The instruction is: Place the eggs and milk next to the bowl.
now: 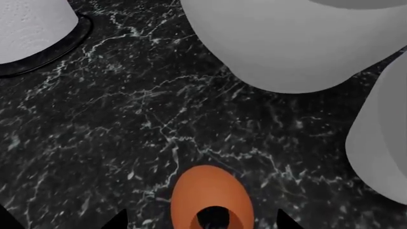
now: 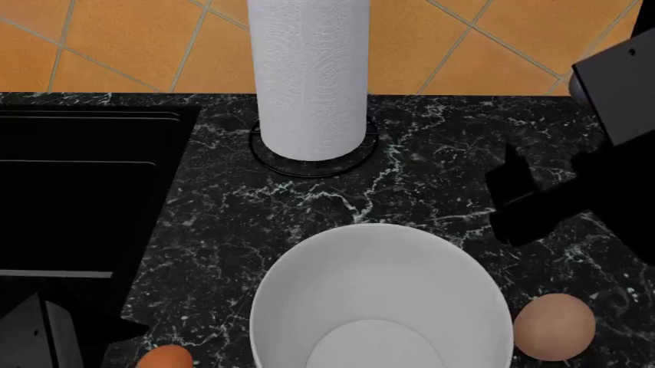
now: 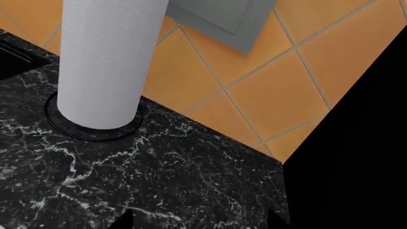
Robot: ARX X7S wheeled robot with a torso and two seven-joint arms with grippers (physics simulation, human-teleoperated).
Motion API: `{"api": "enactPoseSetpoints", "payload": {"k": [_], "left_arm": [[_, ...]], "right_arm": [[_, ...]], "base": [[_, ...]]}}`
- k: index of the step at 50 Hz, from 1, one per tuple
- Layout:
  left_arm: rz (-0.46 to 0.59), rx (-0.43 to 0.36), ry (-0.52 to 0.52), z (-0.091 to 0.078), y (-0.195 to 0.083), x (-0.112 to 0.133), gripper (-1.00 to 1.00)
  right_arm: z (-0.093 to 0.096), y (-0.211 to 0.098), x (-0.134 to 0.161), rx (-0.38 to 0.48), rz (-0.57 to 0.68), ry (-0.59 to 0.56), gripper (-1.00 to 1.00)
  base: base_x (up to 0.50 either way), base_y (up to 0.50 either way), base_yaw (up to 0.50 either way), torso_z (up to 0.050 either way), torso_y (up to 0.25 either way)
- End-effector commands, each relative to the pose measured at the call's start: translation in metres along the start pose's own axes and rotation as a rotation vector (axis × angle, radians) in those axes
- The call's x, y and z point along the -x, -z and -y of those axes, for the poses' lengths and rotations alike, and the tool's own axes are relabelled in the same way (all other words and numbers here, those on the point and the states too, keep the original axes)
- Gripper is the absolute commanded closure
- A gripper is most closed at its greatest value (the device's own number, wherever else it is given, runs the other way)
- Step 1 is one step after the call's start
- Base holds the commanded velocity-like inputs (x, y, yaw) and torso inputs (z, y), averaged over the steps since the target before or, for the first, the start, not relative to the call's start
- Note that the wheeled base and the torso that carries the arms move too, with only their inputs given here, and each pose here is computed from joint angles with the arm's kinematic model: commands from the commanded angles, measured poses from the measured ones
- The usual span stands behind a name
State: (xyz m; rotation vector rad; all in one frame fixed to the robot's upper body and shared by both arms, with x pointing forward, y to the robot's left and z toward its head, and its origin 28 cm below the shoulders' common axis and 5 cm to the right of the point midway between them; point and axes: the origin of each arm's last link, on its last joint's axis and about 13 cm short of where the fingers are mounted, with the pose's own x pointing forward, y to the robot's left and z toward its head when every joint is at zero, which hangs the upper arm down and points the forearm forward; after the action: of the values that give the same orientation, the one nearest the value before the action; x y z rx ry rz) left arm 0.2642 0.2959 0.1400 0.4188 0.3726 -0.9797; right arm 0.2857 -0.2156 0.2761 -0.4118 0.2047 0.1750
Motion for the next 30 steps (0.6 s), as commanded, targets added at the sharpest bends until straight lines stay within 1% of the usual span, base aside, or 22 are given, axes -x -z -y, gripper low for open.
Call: {"api": "enactPoseSetpoints", "payload": {"k": [1,5,6,22,30], "left_arm": [[-0.017,0.004,0.03,-0.0003,0.0045,-0.0066,-1.0],[-0.02,0.004,0.032,-0.0003,0.0052,-0.0072,-1.0],[-0.019,0.006,0.031,-0.0005,0.005,-0.0072,1.0],[-0.006,0.001,0.027,0.0003,0.0045,-0.006,1.0],[0.015,-0.02,0.025,-0.0026,-0.0034,-0.0042,1.0]], "right_arm": [[0.002,-0.0006,-0.0013,-0.024,0.012,-0.003,-1.0],[0.0025,0.0008,-0.0021,-0.025,0.011,-0.004,-1.0],[0.0025,0.0007,-0.0021,-0.025,0.011,-0.005,-1.0],[0.0016,0.0026,-0.0016,-0.027,0.011,-0.012,-1.0],[0.0009,0.0029,-0.0024,-0.027,0.011,-0.019,-1.0]], "base": [[0.0,0.0,0.0,0.0,0.0],[0.0,0.0,0.0,0.0,0.0],[0.0,0.0,0.0,0.0,0.0],[0.0,0.0,0.0,0.0,0.0],[0.0,0.0,0.0,0.0,0.0]]}}
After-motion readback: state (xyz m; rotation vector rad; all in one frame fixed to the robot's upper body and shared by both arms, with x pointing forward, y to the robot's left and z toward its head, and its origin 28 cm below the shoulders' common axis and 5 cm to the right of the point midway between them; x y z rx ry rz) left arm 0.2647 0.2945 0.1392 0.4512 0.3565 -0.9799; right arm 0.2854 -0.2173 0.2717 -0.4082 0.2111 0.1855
